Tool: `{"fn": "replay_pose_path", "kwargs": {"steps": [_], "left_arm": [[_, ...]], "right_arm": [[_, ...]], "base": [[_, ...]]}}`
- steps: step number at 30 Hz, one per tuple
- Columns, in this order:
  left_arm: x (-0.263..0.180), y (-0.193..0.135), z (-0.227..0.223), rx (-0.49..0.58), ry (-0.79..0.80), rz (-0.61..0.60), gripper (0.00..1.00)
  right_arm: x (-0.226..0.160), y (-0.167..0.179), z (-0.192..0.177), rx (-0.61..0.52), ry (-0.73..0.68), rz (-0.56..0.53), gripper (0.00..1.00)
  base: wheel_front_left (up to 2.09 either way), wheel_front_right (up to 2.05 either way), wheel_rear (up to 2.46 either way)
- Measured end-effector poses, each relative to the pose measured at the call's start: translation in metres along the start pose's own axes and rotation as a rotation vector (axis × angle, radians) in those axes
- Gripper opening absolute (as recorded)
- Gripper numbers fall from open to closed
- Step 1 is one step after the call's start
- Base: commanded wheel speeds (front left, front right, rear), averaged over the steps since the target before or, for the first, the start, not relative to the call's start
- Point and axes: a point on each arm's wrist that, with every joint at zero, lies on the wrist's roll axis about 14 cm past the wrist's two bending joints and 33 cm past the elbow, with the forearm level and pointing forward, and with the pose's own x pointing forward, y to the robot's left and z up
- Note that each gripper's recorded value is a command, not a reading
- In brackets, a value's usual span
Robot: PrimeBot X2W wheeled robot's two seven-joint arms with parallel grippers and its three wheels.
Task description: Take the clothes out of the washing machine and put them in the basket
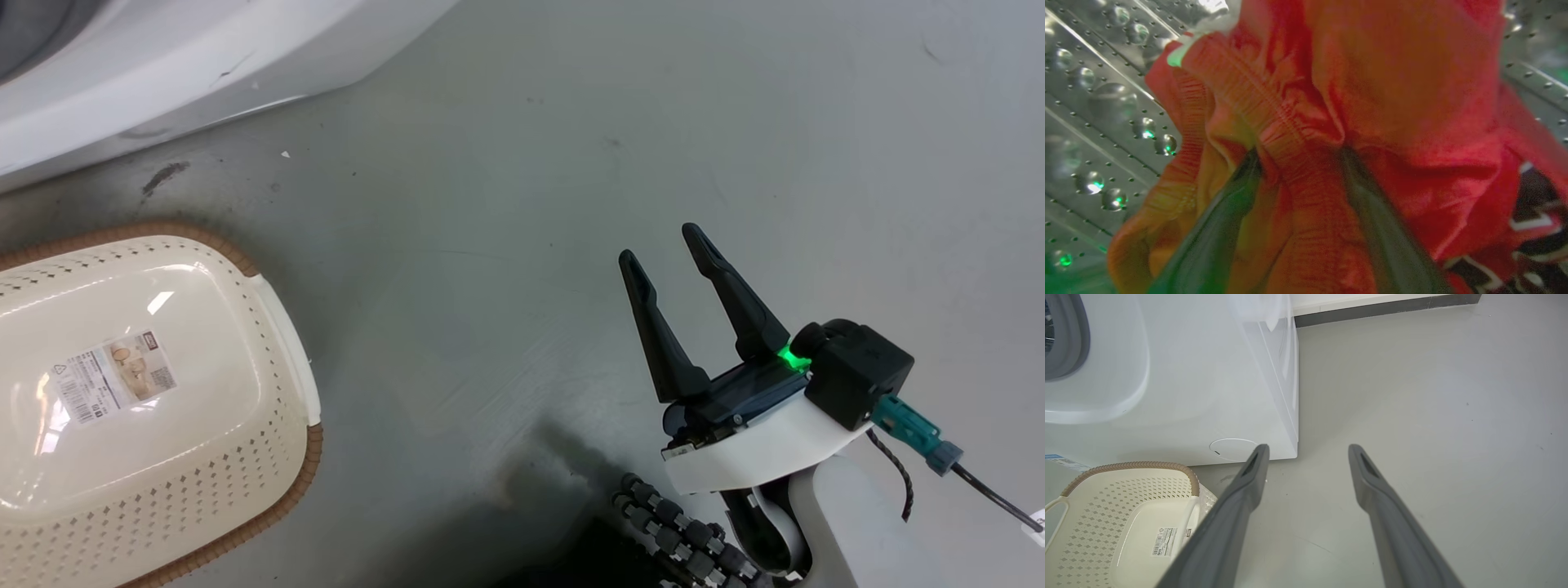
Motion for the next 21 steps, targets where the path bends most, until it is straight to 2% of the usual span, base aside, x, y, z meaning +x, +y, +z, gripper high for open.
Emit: {"fn": "replay_pose_path", "kwargs": {"steps": [1,8,21], "left_arm": [[0.002,0.001,0.001,-0.006,0.003,0.007,0.00],[0.000,0.007,0.017,0.000,-0.101,0.059,0.00],[-0.049,-0.001,0.063,0.001,-0.503,0.082,0.00]], "right_arm": [[-0.001,-0.001,-0.001,0.006,0.004,-0.004,1.00],[-0.003,-0.003,0.000,0.008,0.004,-0.012,1.00],[-0.004,-0.004,0.023,0.004,-0.066,-0.009,1.00]], "base": [[0.00,0.00,0.00],[0.00,0.00,0.00],[0.00,0.00,0.00]]}}
